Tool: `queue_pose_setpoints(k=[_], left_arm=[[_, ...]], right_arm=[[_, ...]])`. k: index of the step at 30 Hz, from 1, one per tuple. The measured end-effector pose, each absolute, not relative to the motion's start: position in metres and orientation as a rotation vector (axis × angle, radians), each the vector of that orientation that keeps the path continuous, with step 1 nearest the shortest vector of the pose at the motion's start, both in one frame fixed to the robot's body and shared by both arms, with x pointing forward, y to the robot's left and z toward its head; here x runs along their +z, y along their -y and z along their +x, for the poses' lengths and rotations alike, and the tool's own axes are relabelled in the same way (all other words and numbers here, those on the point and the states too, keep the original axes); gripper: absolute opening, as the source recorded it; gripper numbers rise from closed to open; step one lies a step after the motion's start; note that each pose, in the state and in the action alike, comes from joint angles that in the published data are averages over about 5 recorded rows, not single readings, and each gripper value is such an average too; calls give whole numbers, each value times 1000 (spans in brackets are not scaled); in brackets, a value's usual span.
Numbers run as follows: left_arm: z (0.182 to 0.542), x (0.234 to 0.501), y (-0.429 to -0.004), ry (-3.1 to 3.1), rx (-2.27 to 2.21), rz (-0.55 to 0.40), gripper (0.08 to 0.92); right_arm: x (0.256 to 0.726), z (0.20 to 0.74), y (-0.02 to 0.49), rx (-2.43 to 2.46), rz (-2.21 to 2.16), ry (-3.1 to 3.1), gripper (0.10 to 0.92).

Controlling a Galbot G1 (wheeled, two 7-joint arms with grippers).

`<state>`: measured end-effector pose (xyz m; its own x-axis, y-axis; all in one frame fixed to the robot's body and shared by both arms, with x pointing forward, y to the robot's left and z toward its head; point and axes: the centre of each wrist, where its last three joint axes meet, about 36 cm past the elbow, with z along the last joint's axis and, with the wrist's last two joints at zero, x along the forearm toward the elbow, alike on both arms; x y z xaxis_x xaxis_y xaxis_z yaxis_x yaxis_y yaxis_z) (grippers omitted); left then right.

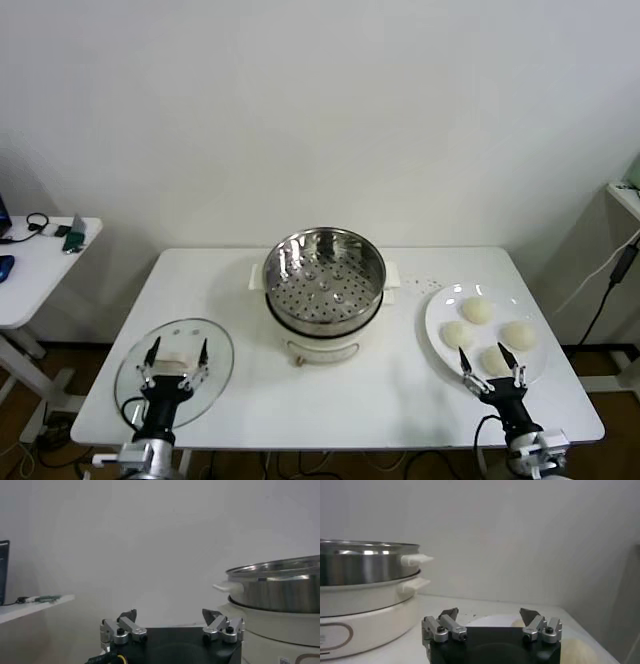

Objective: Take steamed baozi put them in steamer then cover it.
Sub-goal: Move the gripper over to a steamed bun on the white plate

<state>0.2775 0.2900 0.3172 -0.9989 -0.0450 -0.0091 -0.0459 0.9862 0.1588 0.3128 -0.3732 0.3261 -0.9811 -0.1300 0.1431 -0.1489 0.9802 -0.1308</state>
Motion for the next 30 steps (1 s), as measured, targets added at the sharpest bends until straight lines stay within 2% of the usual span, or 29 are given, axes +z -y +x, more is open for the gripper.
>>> queue_pose_setpoints(k=[6,17,30], left_arm=[[278,317,-290,-3124,267,-63,823],[278,316,-292,-3121,291,-37,823],[284,312,-299,-3129,290,-59,823]], right_arm=[[352,348,410,414,417,2887,823],[432,455,495,886,904,2419,823],[497,576,523,1185,1068,1877,823]])
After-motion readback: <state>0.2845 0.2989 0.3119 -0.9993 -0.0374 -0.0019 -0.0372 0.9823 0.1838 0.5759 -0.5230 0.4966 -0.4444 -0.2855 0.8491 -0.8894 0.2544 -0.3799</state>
